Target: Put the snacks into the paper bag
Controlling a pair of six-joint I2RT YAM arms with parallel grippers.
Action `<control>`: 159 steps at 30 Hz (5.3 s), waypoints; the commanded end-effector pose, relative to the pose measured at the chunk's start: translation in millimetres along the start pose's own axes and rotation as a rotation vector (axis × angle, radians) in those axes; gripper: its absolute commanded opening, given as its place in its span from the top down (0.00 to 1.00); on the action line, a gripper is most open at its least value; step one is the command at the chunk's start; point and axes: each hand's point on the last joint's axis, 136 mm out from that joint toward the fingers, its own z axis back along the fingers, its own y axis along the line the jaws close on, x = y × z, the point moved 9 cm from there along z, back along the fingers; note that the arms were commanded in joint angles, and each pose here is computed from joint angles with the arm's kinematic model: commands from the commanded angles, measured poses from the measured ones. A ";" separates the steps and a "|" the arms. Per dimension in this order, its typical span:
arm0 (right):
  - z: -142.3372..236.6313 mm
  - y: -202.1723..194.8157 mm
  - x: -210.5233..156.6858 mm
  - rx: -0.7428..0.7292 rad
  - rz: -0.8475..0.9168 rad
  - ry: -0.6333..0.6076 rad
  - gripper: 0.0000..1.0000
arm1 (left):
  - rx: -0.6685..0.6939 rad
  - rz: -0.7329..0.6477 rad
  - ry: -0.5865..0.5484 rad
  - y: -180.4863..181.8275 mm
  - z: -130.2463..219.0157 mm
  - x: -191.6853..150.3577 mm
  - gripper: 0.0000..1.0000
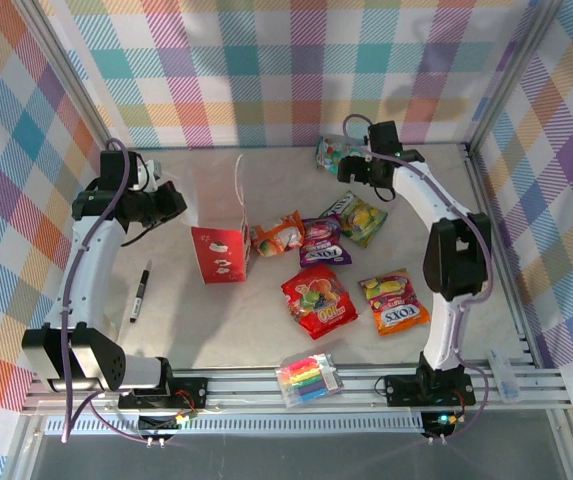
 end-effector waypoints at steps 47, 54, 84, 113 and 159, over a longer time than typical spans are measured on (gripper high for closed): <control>-168.4 -2.7 23.9 -0.091 0.502 0.028 0.33 | 0.045 0.027 -0.030 2.7 17.3 -3.1 1.00; -165.4 -4.5 23.5 -0.090 0.499 0.039 0.66 | 0.033 0.032 -0.026 2.6 13.4 -2.5 1.00; 8.6 12.5 27.9 -0.009 0.386 -0.081 1.00 | -0.027 0.023 -0.027 -2.3 15.4 -4.4 1.00; 250.0 66.3 -26.2 0.258 0.364 -0.499 1.00 | -0.055 0.028 -0.010 -3.4 21.8 -14.6 0.98; 301.4 259.7 -16.8 1.265 0.681 -0.524 1.00 | -0.059 0.043 0.048 1.0 17.4 -25.9 0.95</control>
